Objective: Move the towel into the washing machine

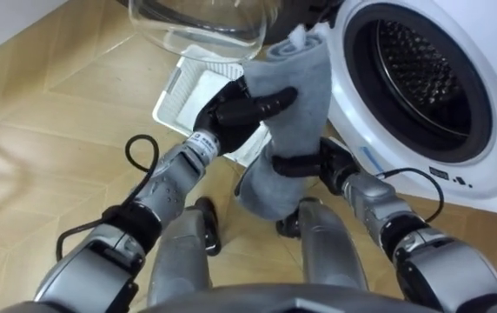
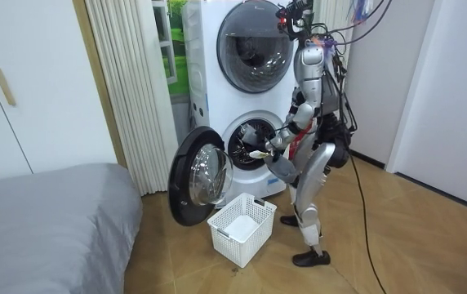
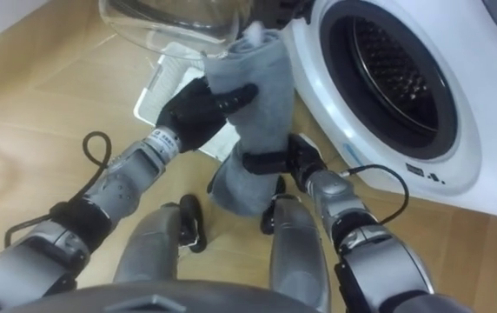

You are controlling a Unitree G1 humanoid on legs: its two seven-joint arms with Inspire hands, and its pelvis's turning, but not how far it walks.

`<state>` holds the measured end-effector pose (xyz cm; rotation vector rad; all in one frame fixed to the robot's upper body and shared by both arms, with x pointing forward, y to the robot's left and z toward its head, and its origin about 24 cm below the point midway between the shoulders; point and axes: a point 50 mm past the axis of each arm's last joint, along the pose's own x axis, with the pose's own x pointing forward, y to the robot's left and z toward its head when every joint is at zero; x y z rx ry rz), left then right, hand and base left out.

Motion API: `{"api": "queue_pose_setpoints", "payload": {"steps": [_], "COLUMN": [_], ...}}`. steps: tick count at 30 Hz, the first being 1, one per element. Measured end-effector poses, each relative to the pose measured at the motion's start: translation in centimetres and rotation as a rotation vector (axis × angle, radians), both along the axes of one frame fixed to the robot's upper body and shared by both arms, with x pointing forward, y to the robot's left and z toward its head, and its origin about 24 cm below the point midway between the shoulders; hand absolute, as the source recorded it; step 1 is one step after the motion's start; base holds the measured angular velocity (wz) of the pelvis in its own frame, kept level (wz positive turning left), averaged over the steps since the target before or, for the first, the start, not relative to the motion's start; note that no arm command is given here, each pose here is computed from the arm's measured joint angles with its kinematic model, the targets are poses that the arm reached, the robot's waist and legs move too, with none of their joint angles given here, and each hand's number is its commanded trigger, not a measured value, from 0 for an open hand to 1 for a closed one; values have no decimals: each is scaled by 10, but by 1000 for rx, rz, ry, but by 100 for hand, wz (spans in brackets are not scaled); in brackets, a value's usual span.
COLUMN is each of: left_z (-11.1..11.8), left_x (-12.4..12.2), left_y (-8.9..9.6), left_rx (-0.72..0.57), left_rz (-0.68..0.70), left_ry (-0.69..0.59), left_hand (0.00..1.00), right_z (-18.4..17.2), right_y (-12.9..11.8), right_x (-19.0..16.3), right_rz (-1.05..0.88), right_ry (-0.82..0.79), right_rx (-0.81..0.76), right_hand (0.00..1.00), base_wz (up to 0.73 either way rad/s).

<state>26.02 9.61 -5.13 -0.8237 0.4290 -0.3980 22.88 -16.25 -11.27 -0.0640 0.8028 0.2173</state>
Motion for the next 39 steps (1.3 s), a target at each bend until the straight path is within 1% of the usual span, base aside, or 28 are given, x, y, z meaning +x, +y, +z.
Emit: {"api": "queue_pose_setpoints", "payload": {"steps": [2, 3, 4, 6, 7, 9, 10, 12, 14, 17, 22, 25, 30, 36, 39], "left_z": [-12, -14, -19, -37, -40, -54, -56, -66, -74, -83, -86, -87, -88, -87, -86], "left_x": [-7, -7, -11, -25, -27, -44, -48, -63, -73, -84, -88, -90, -92, -89, -90], "left_y": [11, 14, 22, 40, 46, 66, 70, 81, 87, 92, 98, 102, 103, 106, 109], "left_rx": [18, 25, 38, 141, 176, 313, 346, 465, 555, 620, 642, 654, 691, 726, 732], "left_rz": [41, 51, 81, 118, 125, 141, 142, 138, 124, 135, 181, 216, 245, 275, 288], "left_ry": [54, 65, 87, 175, 191, 263, 276, 335, 387, 470, 535, 575, 611, 630, 631], "left_hand": [0, 0, 0, 0, 0, 0, 0, 0, 0, 0, 0, 0, 0, 0, 0], "right_z": [-5, -6, -6, -10, -11, -11, -10, -9, -10, -9, -8, -7, -3, 1, 8], "right_y": [-6, -7, -10, -18, -19, -29, -32, -45, -50, -55, -69, -78, -93, -99, -107], "right_x": [-8, -9, -10, -17, -18, -19, -19, -20, -22, -21, -24, -26, -26, -22, -14], "right_rz": [-32, -43, -67, -153, -172, -247, -268, -350, -424, -531, -708, -875, -1105, -1262, -1314], "right_ry": [33, 41, 47, 79, 86, 91, 92, 102, 129, 137, 141, 133, 100, 100, 90], "right_rx": [-11, -11, -4, 27, 34, 67, 76, 107, 142, 209, 314, 389, 491, 584, 630], "right_hand": [100, 100, 100, 100, 100, 100, 100, 100, 100, 100, 100, 100, 100, 100, 100], "base_wz": [0, 0, 0, 0, 0, 0, 0, 0, 6, 2, 2, 6, 3, 1, 6]}}
